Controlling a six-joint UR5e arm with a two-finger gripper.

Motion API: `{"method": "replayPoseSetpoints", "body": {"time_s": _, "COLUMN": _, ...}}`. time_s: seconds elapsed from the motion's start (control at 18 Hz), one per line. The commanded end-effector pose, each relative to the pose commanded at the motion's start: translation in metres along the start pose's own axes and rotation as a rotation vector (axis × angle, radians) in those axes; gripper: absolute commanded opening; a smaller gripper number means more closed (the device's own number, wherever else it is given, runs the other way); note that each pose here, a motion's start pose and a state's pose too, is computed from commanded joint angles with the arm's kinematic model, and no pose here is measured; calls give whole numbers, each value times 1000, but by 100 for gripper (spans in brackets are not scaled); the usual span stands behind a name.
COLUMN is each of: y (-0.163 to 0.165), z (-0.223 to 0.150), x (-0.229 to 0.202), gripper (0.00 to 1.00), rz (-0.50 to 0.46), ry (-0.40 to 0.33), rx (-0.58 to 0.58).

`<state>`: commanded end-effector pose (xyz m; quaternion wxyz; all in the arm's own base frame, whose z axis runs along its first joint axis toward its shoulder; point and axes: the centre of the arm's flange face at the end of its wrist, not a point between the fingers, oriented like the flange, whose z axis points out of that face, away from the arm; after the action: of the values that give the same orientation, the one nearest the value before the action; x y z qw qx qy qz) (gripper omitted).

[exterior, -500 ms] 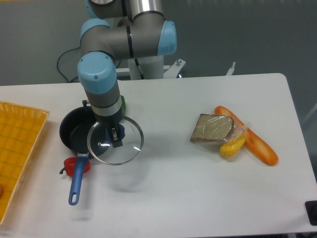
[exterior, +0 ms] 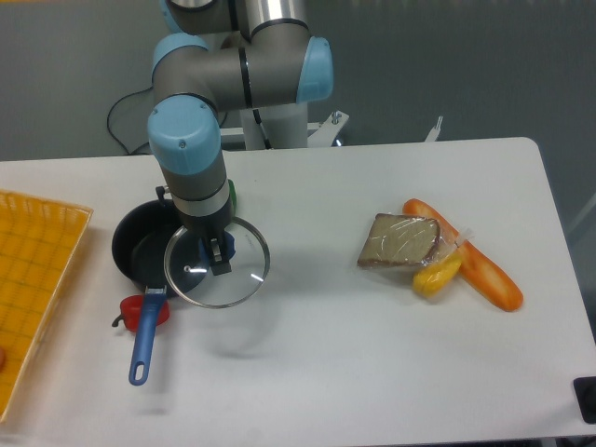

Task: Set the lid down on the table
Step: 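Lift the glass lid off the black saucepan with the gripper, then carry the glass lid away from the saucepan over the open table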

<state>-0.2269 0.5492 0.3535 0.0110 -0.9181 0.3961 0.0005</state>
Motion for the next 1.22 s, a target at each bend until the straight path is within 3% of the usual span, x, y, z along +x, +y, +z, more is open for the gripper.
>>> {"method": "replayPoseSetpoints", "body": {"time_s": 0.78, "y": 1, "z": -5, "x": -8, "gripper": 59, "rz": -6, "ry": -17, "rx": 1}}
{"method": "replayPoseSetpoints", "body": {"time_s": 1.22, "y": 21, "z": 0, "x": -33, "gripper": 59, "rz": -41, "ry": -32, "rx": -14}}
